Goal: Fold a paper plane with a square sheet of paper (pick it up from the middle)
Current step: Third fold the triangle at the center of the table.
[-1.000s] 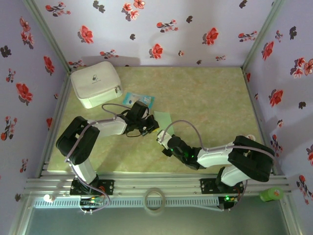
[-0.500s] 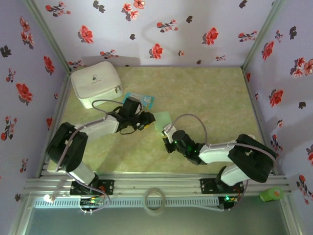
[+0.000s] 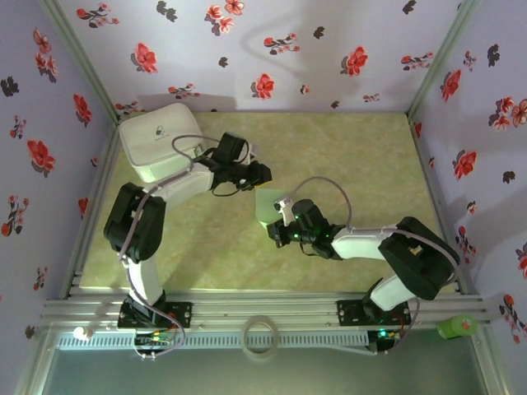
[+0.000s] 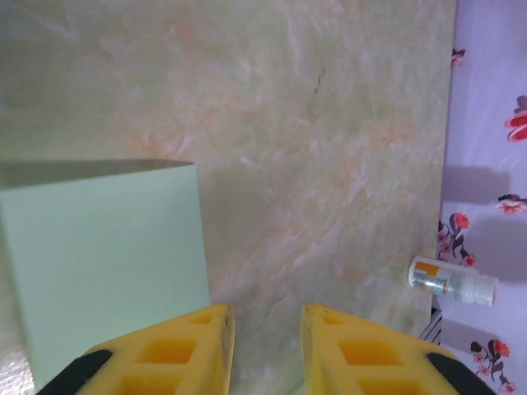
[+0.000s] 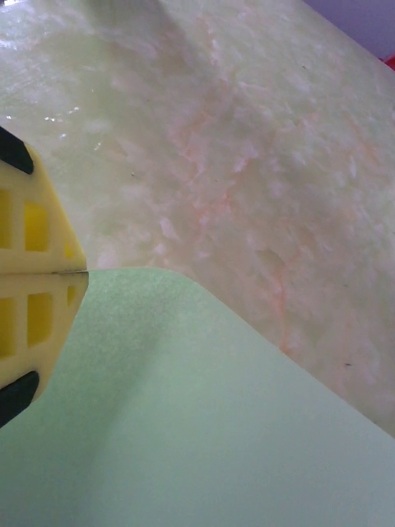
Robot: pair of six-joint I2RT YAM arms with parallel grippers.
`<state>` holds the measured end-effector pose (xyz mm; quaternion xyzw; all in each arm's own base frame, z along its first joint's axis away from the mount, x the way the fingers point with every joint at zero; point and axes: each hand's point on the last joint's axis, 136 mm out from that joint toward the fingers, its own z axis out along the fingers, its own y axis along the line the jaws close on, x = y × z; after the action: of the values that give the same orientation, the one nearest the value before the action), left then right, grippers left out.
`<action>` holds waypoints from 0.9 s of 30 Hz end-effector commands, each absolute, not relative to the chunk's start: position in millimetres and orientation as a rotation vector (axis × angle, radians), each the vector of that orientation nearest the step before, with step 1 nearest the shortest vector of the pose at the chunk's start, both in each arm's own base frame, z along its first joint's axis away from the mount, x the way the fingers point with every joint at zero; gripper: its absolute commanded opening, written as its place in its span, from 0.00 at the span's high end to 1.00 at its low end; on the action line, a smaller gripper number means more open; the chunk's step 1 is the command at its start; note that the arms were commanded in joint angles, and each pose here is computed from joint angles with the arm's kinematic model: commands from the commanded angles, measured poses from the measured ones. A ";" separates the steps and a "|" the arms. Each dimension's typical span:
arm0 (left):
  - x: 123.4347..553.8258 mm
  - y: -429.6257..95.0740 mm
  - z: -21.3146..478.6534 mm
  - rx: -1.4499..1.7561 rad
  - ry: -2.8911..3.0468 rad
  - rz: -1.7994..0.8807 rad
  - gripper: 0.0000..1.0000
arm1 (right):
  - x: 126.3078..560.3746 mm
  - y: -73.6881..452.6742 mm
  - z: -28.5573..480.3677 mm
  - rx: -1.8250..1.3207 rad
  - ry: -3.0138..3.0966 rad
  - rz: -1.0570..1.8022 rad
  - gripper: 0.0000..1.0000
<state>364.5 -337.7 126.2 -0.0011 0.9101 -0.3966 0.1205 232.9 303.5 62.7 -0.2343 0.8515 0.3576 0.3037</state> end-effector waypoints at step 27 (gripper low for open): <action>334.0 -336.8 -5.3 0.086 3.076 -0.915 0.83 | 241.2 303.7 43.4 -0.484 2.491 1.076 0.99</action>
<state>350.9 -350.2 19.5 0.0279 0.9469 -0.3204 -0.0074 243.1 303.7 48.1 -0.1873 0.8785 0.3758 0.2277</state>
